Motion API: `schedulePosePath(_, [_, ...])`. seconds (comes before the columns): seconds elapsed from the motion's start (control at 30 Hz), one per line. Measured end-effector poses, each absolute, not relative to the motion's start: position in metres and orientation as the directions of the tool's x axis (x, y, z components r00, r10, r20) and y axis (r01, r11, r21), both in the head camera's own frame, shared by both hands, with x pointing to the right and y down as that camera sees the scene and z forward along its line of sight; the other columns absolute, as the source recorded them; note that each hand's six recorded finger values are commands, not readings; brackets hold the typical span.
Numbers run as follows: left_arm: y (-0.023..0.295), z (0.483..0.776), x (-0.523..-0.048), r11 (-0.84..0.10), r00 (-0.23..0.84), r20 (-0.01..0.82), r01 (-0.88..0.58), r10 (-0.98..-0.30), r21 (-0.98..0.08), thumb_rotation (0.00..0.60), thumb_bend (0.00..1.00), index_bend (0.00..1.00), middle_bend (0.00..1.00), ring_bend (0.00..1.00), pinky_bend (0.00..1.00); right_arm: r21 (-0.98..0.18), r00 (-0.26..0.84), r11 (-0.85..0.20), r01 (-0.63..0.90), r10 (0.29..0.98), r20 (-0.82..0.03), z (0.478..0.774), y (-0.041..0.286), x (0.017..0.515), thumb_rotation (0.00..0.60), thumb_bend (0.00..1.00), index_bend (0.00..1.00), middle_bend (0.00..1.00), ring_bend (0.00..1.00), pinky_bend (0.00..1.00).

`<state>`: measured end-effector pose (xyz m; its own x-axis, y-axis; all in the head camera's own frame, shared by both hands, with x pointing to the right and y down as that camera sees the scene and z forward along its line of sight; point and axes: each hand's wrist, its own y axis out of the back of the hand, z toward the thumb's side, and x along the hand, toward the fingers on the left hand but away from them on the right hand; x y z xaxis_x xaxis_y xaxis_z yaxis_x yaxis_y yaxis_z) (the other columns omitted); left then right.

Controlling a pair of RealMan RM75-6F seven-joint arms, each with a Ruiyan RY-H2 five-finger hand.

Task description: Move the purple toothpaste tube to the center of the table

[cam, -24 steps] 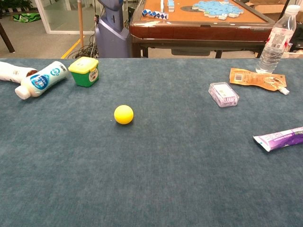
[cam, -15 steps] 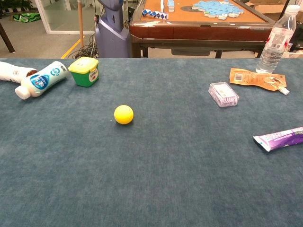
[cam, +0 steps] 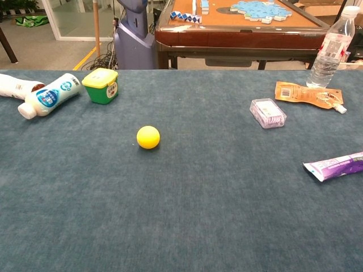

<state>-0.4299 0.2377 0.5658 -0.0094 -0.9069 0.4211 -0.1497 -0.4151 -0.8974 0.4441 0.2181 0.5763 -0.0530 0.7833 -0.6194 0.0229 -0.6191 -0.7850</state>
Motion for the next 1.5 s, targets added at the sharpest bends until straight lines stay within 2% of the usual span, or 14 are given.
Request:
schedulePosePath(0.33, [0.238, 0.571, -0.428, -0.430, 0.004, 0.435, -0.161, -0.901, -0.889, 0.600, 0.04, 0.00, 0.00, 0.00, 0.08, -0.704, -0.081, -0.708, -0.050, 0.705, -0.704, 0.607, 0.208, 0.451, 0.600, 0.27, 0.27, 0.37, 0.28, 0.36])
schedulePosePath(0.73, [0.241, 0.573, -0.430, -0.433, -0.002, 0.439, -0.165, -0.898, -0.886, 0.600, 0.05, 0.00, 0.00, 0.00, 0.08, -0.629, -0.051, -0.770, -0.102, 0.636, -0.770, 0.653, 0.196, 0.436, 0.600, 0.27, 0.26, 0.37, 0.28, 0.38])
schedulePosePath(1.0, [0.242, 0.572, -0.432, -0.434, -0.011, 0.442, -0.163, -0.897, -0.886, 0.600, 0.04, 0.00, 0.00, 0.00, 0.08, -0.630, -0.023, -0.761, -0.156, 0.640, -0.768, 0.675, 0.177, 0.419, 0.600, 0.27, 0.24, 0.36, 0.28, 0.38])
schedulePosePath(1.5, [0.242, 0.569, -0.437, -0.425, -0.024, 0.434, -0.159, -0.901, -0.891, 0.600, 0.04, 0.00, 0.00, 0.00, 0.08, -0.706, 0.148, -0.688, -0.171, 0.690, -0.708, 0.689, 0.136, 0.347, 0.600, 0.27, 0.23, 0.35, 0.28, 0.38])
